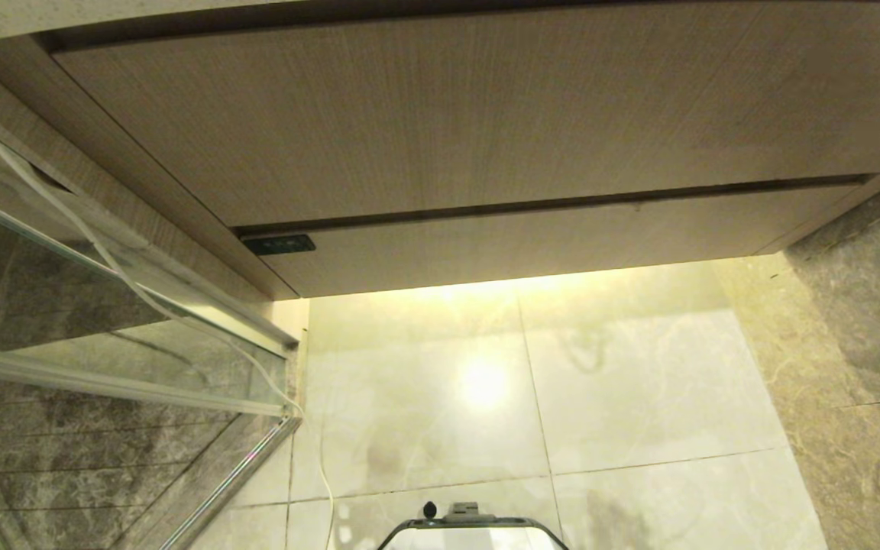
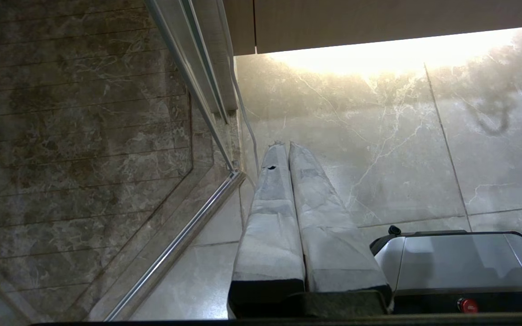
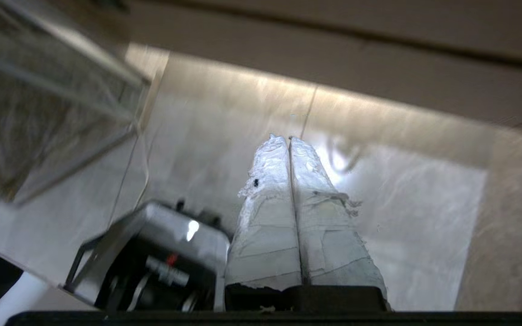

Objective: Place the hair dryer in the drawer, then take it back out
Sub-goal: Pull open the drawer

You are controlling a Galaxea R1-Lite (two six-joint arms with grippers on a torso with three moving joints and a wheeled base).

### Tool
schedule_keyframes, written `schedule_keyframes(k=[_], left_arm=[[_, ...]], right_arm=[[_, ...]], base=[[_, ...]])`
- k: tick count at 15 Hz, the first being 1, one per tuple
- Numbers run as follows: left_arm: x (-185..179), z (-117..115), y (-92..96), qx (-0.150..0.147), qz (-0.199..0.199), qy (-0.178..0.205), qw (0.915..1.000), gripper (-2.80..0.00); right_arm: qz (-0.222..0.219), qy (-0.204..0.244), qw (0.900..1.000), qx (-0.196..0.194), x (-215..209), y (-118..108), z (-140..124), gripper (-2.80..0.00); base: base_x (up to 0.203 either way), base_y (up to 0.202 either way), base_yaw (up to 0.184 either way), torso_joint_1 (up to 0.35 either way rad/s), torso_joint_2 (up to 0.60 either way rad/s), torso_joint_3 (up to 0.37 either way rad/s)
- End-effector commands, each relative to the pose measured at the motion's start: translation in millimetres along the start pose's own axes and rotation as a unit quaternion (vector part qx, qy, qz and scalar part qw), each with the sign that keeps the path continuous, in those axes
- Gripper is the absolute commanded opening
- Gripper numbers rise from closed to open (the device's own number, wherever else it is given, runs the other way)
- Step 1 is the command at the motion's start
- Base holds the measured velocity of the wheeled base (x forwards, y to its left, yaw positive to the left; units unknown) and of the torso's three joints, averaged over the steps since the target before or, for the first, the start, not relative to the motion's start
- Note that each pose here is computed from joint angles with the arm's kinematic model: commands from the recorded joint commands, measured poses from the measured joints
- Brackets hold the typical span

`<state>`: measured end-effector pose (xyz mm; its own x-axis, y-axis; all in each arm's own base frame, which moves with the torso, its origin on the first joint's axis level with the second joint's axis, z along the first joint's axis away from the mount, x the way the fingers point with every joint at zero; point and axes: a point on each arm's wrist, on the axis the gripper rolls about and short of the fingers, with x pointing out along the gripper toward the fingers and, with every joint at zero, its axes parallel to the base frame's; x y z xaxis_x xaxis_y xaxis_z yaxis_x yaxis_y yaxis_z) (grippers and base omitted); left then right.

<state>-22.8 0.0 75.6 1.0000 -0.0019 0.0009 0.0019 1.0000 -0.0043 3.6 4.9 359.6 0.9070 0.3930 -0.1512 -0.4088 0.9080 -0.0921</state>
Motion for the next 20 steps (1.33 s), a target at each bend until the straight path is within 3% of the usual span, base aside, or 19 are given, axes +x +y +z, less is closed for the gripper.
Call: schedule_keyframes(k=[1, 3, 5, 7, 9, 11, 12, 13, 15, 16, 18, 20], left_arm=[[0, 0, 0.0, 0.0, -0.001, 0.0, 1.0, -2.8], [0, 0, 0.0, 0.0, -0.001, 0.0, 1.0, -2.8], [0, 0, 0.0, 0.0, -0.001, 0.0, 1.0, -2.8], [0, 0, 0.0, 0.0, -0.001, 0.0, 1.0, -2.8], [0, 0, 0.0, 0.0, -0.001, 0.0, 1.0, -2.8], [0, 0, 0.0, 0.0, -0.001, 0.0, 1.0, -2.8], [0, 0, 0.0, 0.0, -0.001, 0.0, 1.0, -2.8], [0, 0, 0.0, 0.0, 0.0, 0.0, 1.0, -2.8], [0, 0, 0.0, 0.0, -0.001, 0.0, 1.0, -2.8], [0, 0, 0.0, 0.0, -0.001, 0.0, 1.0, -2.8], [0, 0, 0.0, 0.0, -0.001, 0.0, 1.0, -2.8], [0, 0, 0.0, 0.0, -0.001, 0.0, 1.0, -2.8]], right_arm=[[0.05, 0.136, 0.989, 0.015, 107, -16, 9, 0.0], [0.081, 0.203, 0.976, -0.01, 160, -22, -3, 0.0], [0.117, 0.25, 0.957, -0.091, 198, -26, -21, 0.0], [0.143, 0.285, 0.931, -0.179, 221, -30, -42, 0.0], [0.145, 0.292, 0.917, -0.229, 238, -34, -65, 0.0], [0.11, 0.241, 0.911, -0.315, 257, -43, -78, 0.0], [0.087, 0.206, 0.902, -0.37, 266, -49, -84, 0.0], [0.072, 0.19, 0.883, -0.422, 272, -54, -93, 0.0], [0.06, 0.157, 0.867, -0.469, 280, -64, -110, 0.0], [0.069, 0.13, 0.866, -0.478, 284, -70, -117, 0.0], [0.052, 0.066, 0.843, -0.531, 293, -87, -127, 0.0], [0.068, 0.028, 0.836, -0.543, 303, -96, -139, 0.0]], base=[[0.0, 0.0, 0.0, 0.0, 0.0, 0.0], [0.0, 0.0, 0.0, 0.0, 0.0, 0.0], [0.0, 0.0, 0.0, 0.0, 0.0, 0.0], [0.0, 0.0, 0.0, 0.0, 0.0, 0.0], [0.0, 0.0, 0.0, 0.0, 0.0, 0.0], [0.0, 0.0, 0.0, 0.0, 0.0, 0.0], [0.0, 0.0, 0.0, 0.0, 0.0, 0.0], [0.0, 0.0, 0.0, 0.0, 0.0, 0.0], [0.0, 0.0, 0.0, 0.0, 0.0, 0.0], [0.0, 0.0, 0.0, 0.0, 0.0, 0.0], [0.0, 0.0, 0.0, 0.0, 0.0, 0.0], [0.0, 0.0, 0.0, 0.0, 0.0, 0.0]])
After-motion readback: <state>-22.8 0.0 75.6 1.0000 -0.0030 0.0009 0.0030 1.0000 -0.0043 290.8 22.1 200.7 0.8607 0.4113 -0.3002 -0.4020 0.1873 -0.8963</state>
